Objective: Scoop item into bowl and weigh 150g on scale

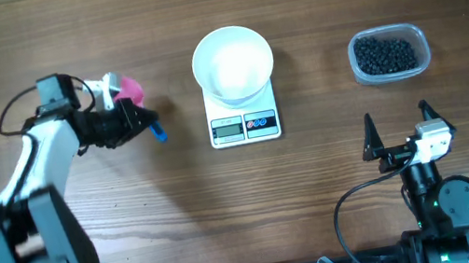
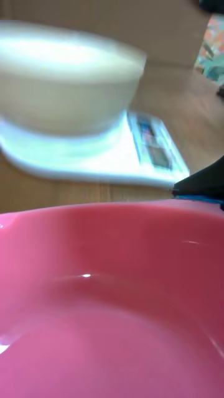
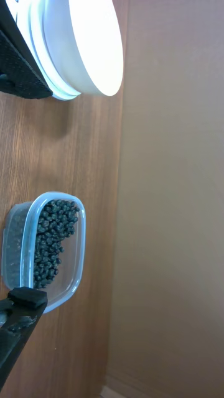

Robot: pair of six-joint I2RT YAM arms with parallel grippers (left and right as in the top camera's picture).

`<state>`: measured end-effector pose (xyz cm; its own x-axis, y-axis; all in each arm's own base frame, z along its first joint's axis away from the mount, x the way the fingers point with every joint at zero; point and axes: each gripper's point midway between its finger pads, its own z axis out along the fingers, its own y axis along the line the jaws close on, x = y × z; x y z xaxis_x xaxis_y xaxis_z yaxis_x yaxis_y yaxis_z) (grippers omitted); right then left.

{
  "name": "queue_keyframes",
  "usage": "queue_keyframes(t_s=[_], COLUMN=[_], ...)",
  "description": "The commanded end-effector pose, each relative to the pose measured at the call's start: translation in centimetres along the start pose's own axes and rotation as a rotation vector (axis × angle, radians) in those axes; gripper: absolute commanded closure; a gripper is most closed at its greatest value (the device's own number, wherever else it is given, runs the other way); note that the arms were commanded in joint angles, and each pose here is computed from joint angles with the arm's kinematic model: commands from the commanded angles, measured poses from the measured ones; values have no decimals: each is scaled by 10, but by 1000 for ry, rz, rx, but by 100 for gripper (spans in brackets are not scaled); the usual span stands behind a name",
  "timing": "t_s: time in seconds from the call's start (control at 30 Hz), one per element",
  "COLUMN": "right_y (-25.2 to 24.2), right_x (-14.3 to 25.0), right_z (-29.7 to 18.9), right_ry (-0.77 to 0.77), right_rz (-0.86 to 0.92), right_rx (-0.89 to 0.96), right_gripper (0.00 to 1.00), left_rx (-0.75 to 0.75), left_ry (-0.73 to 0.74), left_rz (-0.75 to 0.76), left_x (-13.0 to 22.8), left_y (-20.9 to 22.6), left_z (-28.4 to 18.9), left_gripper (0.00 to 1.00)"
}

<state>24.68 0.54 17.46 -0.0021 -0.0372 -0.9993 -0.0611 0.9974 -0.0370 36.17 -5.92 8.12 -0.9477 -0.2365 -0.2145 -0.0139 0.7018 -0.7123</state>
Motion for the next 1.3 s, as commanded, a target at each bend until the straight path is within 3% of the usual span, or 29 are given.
queue_keyframes(t_s=[0.0,0.1,0.27,0.47,0.63,0.8,0.93,1.0,1.07,1.17,1.27], right_y=[-2,-2,-2,-2,-2,42,68,75,67,56,54], right_x=[-2,-2,-2,-2,-3,-20,-67,-116,-151,-180,-203], right_z=[0,0,0,0,0,-6,-24,-49,-64,-67,-59], right_ry=[-11,-11,-11,-11,-13,-64,-252,-462,-585,-608,-518], right_rz=[13,13,13,10,14,183,129,109,75,64,3], right_rx=[15,15,15,15,13,-250,-427,-495,-450,-371,-339], right_gripper=[0,0,0,0,0,0,0,0,0,0,0], left_rx=[151,205,329,421,483,485,507,524,533,534,536], left_ry=[-96,-194,-265,-330,-333,-347,-334,-340,-341,-339,-340], left_rz=[71,28,163,219,249,249,182,171,182,183,185], left_x=[-10,-27,-37,-38,-28,-27,-27,-29,-27,-27,-27], left_y=[-64,-102,-173,-239,-269,-277,-280,-283,-287,-288,-288], left_z=[-35,-54,-55,-38,-33,-29,-31,-33,-34,-33,-33], left_gripper=[96,96,96,96,96,96,96,96,96,96,96])
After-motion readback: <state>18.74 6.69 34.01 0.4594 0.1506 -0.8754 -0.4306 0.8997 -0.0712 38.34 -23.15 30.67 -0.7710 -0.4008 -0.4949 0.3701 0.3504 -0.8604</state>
